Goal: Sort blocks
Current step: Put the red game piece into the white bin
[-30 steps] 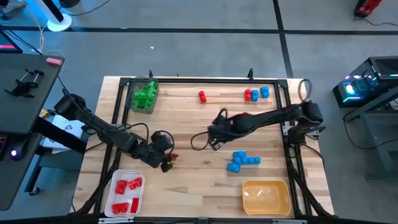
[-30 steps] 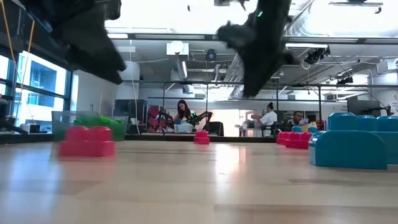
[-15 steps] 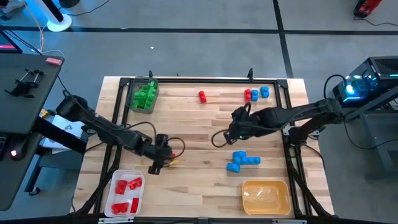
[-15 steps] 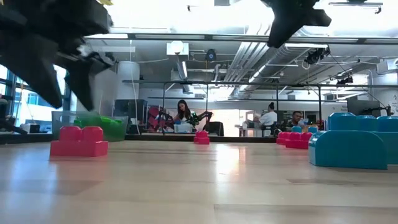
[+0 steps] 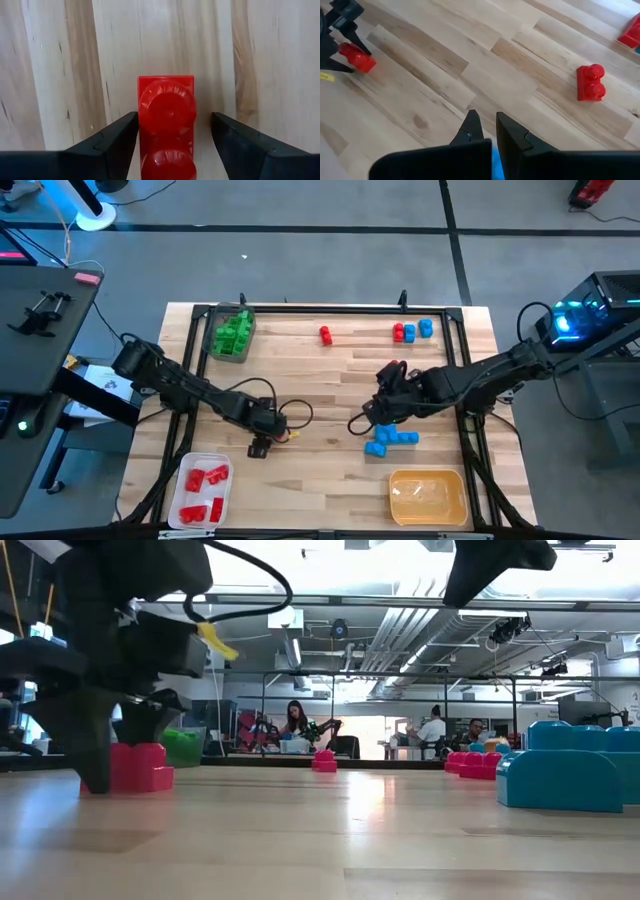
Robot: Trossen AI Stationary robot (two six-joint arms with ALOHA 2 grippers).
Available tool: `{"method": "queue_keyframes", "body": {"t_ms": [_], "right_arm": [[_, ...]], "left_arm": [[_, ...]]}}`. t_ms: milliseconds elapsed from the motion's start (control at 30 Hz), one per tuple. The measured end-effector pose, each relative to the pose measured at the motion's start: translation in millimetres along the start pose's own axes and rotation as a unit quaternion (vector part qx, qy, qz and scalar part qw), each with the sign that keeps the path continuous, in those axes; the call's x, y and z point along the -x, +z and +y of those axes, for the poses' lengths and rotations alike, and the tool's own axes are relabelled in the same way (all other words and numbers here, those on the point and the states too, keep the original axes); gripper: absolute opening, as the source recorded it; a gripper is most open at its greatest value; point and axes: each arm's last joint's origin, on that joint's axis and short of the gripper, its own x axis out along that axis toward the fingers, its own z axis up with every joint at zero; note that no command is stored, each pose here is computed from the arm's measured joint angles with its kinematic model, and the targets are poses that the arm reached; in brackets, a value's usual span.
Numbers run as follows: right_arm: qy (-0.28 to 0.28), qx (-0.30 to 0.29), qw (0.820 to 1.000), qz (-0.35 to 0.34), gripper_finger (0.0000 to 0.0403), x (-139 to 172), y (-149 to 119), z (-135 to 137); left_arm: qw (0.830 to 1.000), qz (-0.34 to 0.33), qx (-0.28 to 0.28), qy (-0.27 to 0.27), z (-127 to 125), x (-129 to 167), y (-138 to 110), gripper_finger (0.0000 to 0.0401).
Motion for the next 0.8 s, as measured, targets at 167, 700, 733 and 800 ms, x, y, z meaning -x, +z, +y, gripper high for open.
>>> {"method": "queue_keyframes", "body": {"t_ms": [167,700,733,800], "right_arm": [[-0.001,0.002,1.000,0.000,0.0000,0.0,0.0,-0.2],[-0.025,0.057,0.998,-0.028,0.0000,-7.6,16.5,-6.6],[-0.024,0.061,0.997,-0.029,0.0000,-8.6,18.6,-7.0],[-0.025,0.071,0.997,-0.029,0.0000,-10.4,22.1,-8.2]], "left_arm": [[1.000,0.006,0.025,0.002,-0.7,2.7,4.0,0.0219],[0.945,-0.113,0.219,-0.216,-46.6,141.1,-32.0,0.0128],[0.942,-0.096,0.231,-0.223,-55.8,144.5,-40.7,0.0134],[0.939,-0.050,0.249,-0.232,-76.3,147.2,-58.8,0.0136]]}}
